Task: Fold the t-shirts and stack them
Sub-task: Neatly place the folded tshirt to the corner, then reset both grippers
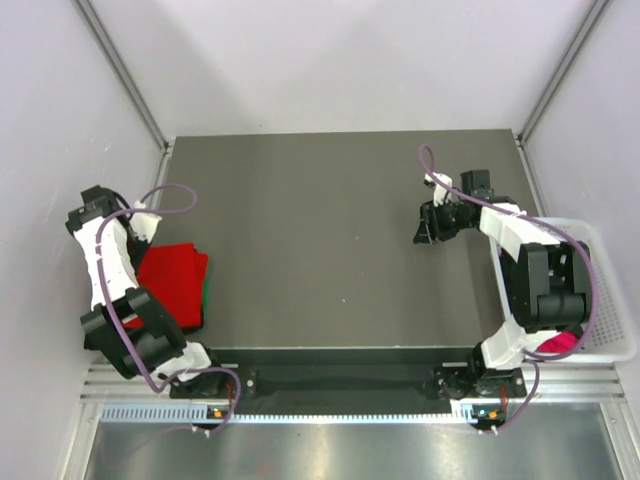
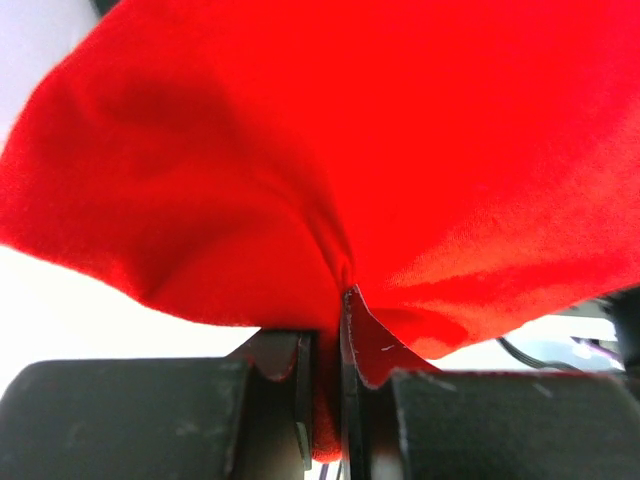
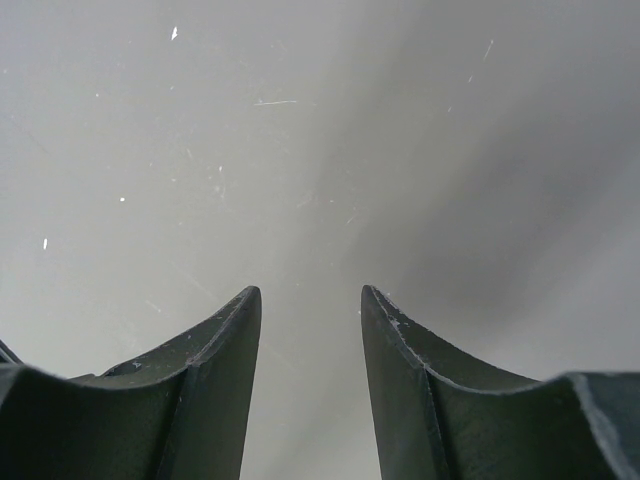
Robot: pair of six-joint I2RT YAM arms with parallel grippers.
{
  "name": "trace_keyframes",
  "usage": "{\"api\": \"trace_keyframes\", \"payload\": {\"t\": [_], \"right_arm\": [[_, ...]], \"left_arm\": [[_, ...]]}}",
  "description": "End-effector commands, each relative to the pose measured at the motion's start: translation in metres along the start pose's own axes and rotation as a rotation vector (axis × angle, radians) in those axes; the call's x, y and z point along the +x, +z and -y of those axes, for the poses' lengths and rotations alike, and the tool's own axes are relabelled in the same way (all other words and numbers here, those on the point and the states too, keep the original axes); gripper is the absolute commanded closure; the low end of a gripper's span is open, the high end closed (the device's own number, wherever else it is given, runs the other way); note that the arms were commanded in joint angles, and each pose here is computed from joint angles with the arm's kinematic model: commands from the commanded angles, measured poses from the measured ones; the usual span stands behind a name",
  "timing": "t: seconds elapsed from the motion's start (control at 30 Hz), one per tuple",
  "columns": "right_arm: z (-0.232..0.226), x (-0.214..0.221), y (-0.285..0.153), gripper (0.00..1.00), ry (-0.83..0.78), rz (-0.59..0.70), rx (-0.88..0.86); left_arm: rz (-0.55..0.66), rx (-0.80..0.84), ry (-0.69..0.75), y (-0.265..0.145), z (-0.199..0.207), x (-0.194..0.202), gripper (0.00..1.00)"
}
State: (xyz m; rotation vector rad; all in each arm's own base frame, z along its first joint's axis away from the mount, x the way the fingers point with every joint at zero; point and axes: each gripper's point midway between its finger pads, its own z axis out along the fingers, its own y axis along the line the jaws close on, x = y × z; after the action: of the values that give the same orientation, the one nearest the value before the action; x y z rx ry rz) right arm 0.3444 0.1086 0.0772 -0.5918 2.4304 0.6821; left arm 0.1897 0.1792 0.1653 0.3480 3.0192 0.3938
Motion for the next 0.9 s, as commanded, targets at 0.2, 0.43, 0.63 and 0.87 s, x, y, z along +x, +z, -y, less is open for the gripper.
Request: {"api": "trace_keyframes", "payload": {"t": [0.2,0.43,0.63,0.87], "right_arm": [[-0.007,-0.012,-0.001,0.55,-0.04,0.037,-0.026],[-0.008,-0.008,0.0,0.54,-0.046,0.03,-0.028],[-0.01,-0.017,-0.008,0.46,-0.083,0.072,-0.02],[-0.021,-0.049,-0.051,0.0,-0.217,0.211,0.071]], "left_arm": [[-0.028,-0.149,-0.012,0.03,-0.044,-0.005,1.0],[0.225,-0.195,-0.179,0.004,-0.073,-0.064,0.69],[0.587,-0.26,-0.199,-0.068,-0.069,-0.126,0.32],[0.852,0.048,-0.2,-0.114,0.019,-0.143,0.01]]}}
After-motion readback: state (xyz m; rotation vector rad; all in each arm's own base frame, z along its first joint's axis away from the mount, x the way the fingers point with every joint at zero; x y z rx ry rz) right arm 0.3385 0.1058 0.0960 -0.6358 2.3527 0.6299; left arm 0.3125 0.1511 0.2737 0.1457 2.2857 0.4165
